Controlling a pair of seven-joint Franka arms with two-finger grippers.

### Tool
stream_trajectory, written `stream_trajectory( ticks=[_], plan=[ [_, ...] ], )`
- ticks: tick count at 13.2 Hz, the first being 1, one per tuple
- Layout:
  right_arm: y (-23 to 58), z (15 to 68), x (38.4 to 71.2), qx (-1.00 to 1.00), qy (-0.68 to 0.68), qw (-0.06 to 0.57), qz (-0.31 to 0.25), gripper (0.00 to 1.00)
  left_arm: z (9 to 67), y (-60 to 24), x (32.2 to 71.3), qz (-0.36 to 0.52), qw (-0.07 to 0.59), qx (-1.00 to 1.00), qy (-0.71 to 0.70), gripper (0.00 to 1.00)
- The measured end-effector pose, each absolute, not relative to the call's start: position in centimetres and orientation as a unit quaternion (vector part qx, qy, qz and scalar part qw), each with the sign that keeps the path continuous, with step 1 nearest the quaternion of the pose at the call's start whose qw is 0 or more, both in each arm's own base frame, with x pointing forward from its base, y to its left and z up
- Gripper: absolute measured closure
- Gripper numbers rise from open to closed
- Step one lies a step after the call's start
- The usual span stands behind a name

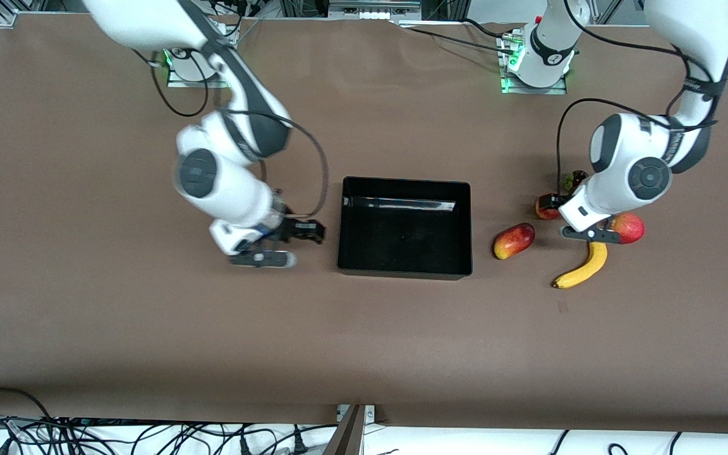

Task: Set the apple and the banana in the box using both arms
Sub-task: 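Release the box with the right gripper while the left gripper grasps the apple, then carry the red apple into the box and open the left gripper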

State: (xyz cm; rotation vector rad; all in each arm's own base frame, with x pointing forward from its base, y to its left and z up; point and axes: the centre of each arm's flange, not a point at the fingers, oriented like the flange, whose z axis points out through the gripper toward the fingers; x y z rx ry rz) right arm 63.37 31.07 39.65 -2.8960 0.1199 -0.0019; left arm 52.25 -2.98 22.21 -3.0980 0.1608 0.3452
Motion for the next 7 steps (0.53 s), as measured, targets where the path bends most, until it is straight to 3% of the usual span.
stream_trajectory(
  ticks=[1,2,5,7],
  plan=[
    [27.9,42.7,63.8,-0.993,0.037,0.114,-0.003,0.00,20.9,-3.0,51.5,0.113,0.009,-0.992,0.052,0.00],
    [24.5,45.7,63.9,-0.993,0.036,0.109,-0.005,0.00,20.0,-3.0,51.0,0.117,0.008,-0.992,0.052,0.00],
    [15.0,53.7,62.2,-0.996,0.023,0.090,-0.001,0.00,19.2,-3.0,50.6,0.123,0.008,-0.991,0.053,0.30],
    [9.9,57.2,60.2,-0.997,0.012,0.077,0.009,0.00,19.7,-3.3,51.0,0.118,0.008,-0.991,0.056,0.31]
  ],
)
